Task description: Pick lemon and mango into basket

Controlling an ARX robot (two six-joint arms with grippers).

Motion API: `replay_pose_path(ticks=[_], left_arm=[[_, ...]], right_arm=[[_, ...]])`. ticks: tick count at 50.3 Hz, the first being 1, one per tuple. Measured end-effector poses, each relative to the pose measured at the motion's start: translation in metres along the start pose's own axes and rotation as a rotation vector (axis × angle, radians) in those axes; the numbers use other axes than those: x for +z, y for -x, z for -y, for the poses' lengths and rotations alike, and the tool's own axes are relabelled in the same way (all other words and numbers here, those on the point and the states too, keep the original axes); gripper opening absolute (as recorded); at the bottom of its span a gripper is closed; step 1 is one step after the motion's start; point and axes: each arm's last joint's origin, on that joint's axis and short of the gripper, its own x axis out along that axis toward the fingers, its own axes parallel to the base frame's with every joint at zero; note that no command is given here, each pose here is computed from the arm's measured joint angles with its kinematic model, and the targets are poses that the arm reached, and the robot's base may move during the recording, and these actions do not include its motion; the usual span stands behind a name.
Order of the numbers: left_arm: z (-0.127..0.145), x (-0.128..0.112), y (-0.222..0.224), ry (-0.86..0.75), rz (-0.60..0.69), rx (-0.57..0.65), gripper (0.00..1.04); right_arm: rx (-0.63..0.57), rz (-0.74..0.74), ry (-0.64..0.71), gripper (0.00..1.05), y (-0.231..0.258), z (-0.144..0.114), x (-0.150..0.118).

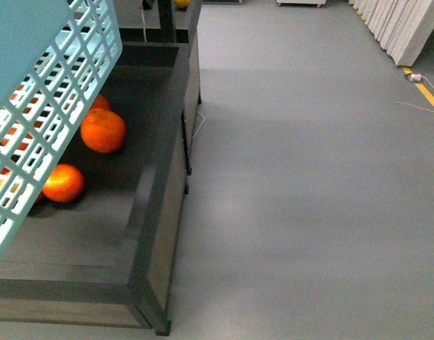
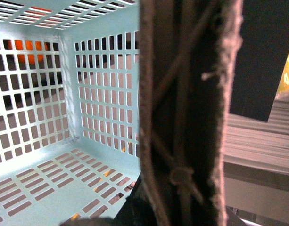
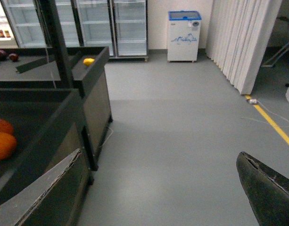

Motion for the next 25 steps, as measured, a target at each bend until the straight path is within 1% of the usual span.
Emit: replay_pose_path(ticks=[25], left_arm=[[-0.0003,0.0003,0.0,-0.002,0.006,0.002,0.05]], right_arm=[[-0.005,-0.001,0.0,0.96,0.0,0.0001,-0.0001]])
